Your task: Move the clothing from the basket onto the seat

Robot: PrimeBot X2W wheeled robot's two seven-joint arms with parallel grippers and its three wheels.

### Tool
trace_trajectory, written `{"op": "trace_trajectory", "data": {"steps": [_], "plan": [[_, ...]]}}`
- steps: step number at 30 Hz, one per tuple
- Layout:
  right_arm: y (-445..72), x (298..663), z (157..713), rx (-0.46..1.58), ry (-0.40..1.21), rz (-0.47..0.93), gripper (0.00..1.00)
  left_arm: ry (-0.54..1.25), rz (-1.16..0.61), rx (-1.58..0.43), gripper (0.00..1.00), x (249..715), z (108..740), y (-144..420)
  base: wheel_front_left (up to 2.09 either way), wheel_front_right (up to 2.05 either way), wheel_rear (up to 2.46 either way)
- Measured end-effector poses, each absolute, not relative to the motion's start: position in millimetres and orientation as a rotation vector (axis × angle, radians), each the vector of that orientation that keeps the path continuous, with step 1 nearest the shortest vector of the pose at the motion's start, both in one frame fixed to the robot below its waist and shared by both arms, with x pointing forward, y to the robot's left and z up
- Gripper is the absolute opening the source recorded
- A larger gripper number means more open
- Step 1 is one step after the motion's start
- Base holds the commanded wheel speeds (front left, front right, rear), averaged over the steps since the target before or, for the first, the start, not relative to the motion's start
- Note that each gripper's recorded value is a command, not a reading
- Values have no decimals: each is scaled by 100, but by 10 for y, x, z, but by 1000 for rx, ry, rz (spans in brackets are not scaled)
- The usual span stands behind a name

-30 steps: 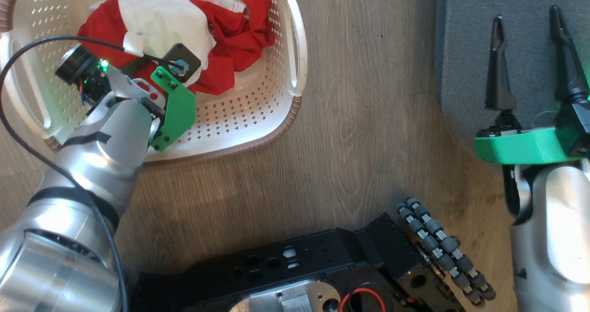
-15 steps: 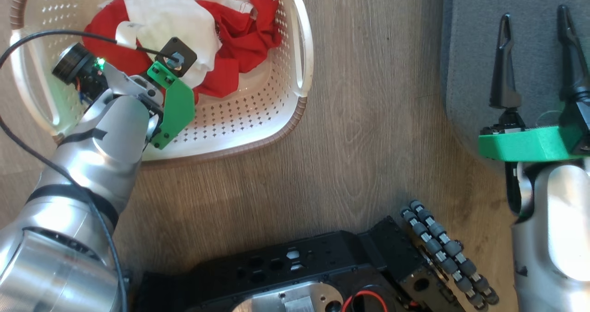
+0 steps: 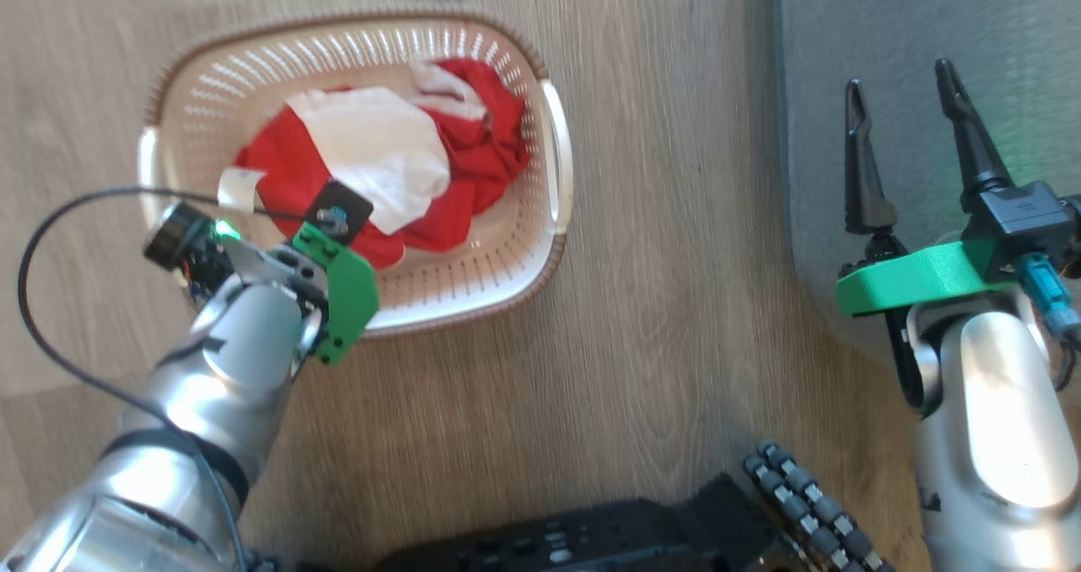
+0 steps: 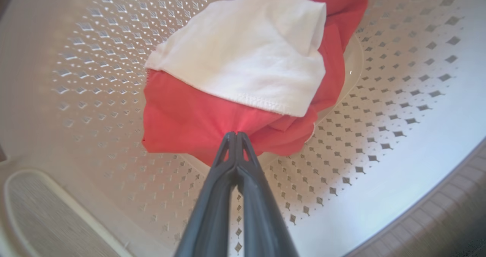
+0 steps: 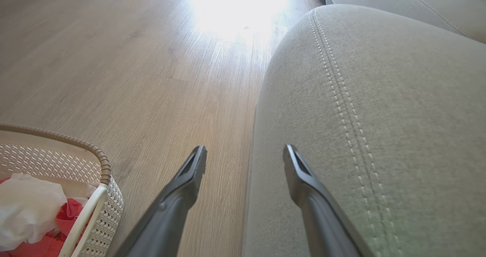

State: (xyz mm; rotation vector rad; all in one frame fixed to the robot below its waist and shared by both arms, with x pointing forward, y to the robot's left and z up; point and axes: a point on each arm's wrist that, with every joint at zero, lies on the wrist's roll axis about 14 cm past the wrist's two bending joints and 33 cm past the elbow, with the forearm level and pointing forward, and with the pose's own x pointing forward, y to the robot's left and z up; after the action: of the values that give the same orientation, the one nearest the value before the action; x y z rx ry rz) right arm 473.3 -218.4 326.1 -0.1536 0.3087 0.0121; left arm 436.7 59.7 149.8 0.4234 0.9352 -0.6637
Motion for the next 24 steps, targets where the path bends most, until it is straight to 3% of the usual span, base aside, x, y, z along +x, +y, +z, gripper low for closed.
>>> {"op": "trace_trajectory", "data": {"steps": [24], "plan": [[-1743, 4446, 4301, -119, 111, 104, 100, 428, -422, 219, 0, 4462, 3410, 589, 0, 0, 0]]}}
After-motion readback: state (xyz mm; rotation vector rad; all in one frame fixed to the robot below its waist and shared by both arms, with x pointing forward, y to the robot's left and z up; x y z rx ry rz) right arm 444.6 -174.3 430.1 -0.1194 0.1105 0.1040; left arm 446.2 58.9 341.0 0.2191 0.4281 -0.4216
